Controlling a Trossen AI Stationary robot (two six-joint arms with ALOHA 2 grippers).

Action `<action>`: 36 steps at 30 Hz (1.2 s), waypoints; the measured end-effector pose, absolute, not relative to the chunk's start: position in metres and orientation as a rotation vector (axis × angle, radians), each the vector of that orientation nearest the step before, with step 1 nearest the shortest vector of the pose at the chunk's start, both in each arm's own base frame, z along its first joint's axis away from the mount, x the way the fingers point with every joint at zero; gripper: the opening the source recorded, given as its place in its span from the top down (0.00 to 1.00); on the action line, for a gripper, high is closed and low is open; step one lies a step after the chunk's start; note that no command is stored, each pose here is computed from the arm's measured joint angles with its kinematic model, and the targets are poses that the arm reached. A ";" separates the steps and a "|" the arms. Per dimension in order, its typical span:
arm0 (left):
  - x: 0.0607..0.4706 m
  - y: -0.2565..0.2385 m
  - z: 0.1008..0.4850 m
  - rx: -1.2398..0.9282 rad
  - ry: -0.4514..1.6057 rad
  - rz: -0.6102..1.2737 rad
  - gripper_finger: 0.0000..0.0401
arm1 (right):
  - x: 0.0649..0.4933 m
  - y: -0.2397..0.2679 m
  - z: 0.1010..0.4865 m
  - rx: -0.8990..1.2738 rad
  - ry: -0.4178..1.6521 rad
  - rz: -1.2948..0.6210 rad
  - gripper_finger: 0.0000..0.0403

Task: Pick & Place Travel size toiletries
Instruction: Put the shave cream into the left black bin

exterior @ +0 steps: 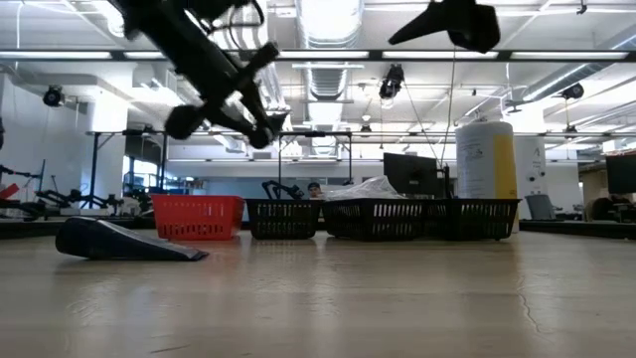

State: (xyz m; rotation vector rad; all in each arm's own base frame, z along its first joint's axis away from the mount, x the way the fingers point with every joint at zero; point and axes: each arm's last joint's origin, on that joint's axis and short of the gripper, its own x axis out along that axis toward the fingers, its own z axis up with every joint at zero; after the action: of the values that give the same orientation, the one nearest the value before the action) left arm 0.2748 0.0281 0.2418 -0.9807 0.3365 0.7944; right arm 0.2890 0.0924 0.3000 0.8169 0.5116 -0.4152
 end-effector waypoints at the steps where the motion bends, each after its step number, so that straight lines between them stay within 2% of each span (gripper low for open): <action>1: 0.276 0.036 0.240 -1.009 0.337 0.791 0.83 | 0.287 0.093 0.300 0.814 0.510 -0.426 0.38; 9: 0.293 0.070 0.214 -1.160 0.362 0.789 0.83 | 0.285 0.096 0.295 0.794 0.526 -0.462 0.40; 18: 0.302 0.078 0.189 -1.311 0.371 0.876 0.79 | 0.282 0.100 0.295 0.726 0.508 -0.469 0.33; 27: 0.299 0.084 0.194 -1.377 0.327 0.888 0.74 | 0.273 0.096 0.301 0.683 0.534 -0.461 0.25; 36: 0.298 0.084 0.194 -1.414 0.336 0.887 0.72 | 0.253 0.090 0.336 0.627 0.421 -0.346 0.18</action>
State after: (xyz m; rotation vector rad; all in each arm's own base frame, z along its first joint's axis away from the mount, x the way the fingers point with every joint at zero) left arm 0.2978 0.0838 0.1943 -1.4144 0.3357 0.8868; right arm 0.2529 0.0899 0.3361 0.6271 0.4212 -0.3463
